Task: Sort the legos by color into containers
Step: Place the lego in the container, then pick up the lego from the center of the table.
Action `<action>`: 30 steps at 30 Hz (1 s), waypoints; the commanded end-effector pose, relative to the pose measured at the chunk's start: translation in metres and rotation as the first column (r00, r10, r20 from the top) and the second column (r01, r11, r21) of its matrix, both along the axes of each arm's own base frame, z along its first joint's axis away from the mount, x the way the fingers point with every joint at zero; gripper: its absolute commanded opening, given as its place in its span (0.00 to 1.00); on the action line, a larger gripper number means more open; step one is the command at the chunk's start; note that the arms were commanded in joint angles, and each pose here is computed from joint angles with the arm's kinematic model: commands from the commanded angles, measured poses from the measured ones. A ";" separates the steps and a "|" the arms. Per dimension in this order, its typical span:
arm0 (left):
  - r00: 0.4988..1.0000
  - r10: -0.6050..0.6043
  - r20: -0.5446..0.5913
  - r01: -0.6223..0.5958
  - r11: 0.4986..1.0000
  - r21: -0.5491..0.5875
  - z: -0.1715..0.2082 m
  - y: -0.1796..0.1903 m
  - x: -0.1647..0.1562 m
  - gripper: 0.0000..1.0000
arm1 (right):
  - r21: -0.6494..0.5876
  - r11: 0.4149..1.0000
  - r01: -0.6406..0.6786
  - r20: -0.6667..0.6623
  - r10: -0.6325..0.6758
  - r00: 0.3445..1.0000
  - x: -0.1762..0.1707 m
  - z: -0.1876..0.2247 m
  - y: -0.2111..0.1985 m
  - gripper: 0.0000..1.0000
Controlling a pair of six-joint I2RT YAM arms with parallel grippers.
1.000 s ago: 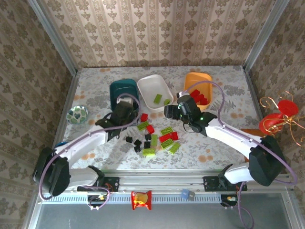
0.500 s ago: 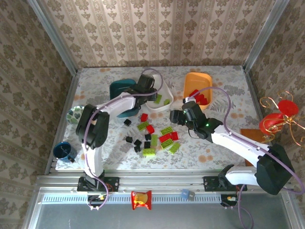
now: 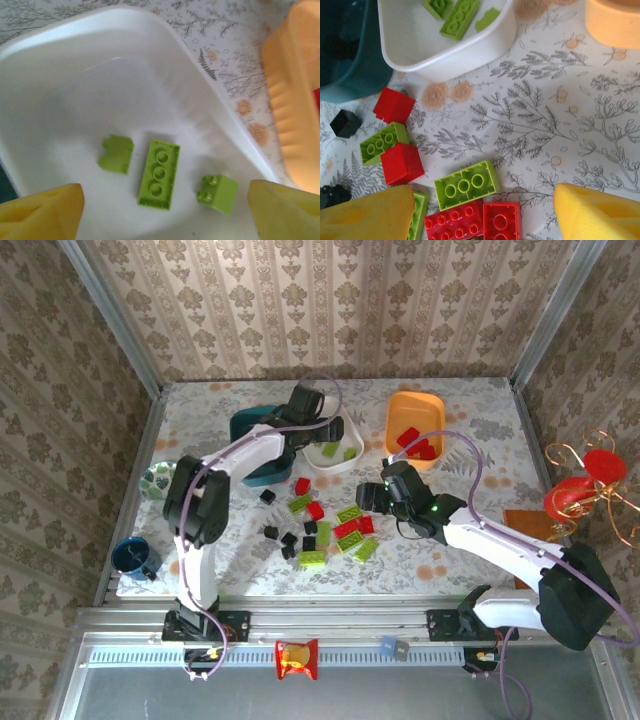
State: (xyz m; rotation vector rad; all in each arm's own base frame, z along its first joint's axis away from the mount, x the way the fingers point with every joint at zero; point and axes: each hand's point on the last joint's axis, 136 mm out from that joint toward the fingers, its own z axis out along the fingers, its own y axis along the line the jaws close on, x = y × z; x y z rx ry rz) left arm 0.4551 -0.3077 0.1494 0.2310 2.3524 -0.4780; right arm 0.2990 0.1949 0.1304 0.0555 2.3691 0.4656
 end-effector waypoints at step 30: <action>0.944 0.232 0.236 -0.219 0.972 -0.080 0.038 0.173 -0.205 1.00 | -0.206 0.913 -0.351 -0.187 0.316 0.930 0.017 -0.094 0.146 0.55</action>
